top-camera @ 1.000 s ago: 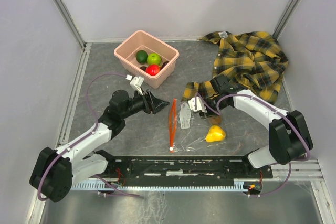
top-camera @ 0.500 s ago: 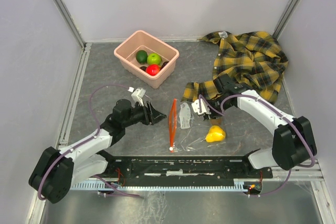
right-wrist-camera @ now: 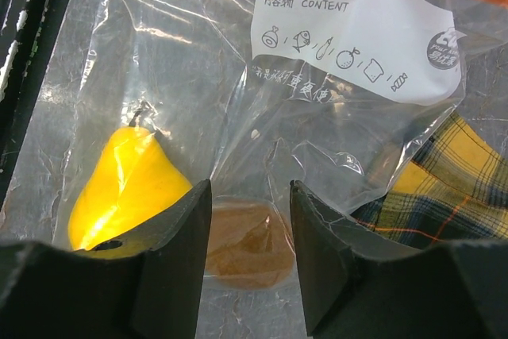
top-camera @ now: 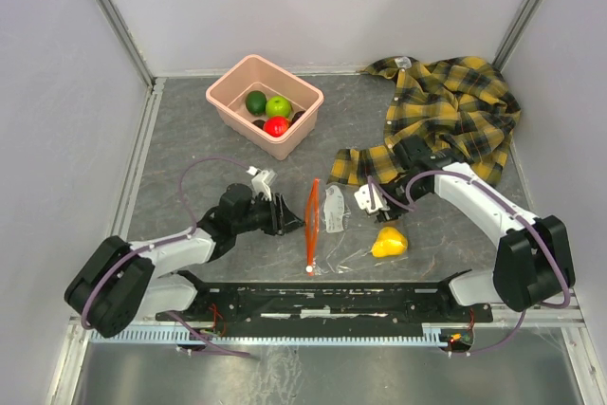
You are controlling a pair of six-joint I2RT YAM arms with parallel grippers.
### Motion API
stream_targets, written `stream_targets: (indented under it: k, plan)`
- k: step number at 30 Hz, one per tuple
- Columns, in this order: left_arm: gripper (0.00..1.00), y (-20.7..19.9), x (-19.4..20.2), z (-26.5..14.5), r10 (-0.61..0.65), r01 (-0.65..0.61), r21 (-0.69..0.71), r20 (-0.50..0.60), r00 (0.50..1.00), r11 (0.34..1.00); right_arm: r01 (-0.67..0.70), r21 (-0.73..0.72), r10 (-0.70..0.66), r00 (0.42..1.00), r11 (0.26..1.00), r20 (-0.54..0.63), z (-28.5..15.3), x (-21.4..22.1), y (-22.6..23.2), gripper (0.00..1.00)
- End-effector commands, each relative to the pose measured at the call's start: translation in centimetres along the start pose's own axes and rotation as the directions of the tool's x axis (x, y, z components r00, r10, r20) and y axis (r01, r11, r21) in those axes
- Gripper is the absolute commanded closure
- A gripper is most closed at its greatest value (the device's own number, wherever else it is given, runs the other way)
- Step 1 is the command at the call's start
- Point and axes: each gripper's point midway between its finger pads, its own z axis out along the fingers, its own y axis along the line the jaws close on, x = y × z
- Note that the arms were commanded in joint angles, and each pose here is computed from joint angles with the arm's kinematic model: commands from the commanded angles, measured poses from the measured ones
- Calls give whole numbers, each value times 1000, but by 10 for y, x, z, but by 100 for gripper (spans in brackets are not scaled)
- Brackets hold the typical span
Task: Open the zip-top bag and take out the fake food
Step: Pick up the fake fruit from the zipper food storage bag.
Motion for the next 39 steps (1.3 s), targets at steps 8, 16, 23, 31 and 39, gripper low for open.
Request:
stream_targets:
  k: [8, 16, 23, 31, 39]
  plan:
    - [52, -27, -6, 21, 53, -53, 86, 6, 999, 995, 44, -17, -44, 999, 999, 18, -16, -7, 5, 47]
    - [51, -37, -2, 28, 118, -119, 139, 19, 993, 983, -5, -3, 5, 995, 1000, -95, -35, 11, 25, 47]
    - [49, -39, -2, 32, 184, -189, 169, 43, 982, 967, -35, 28, 39, 989, 999, -142, -43, 15, 48, 44]
    - [49, -41, 3, 37, 183, -186, 192, 31, 983, 964, -102, 13, 103, 972, 995, -210, -33, 38, 75, 38]
    - [49, -48, 5, 41, 190, -191, 226, 27, 981, 955, -146, 71, 158, 964, 987, -214, -22, 51, 67, 28]
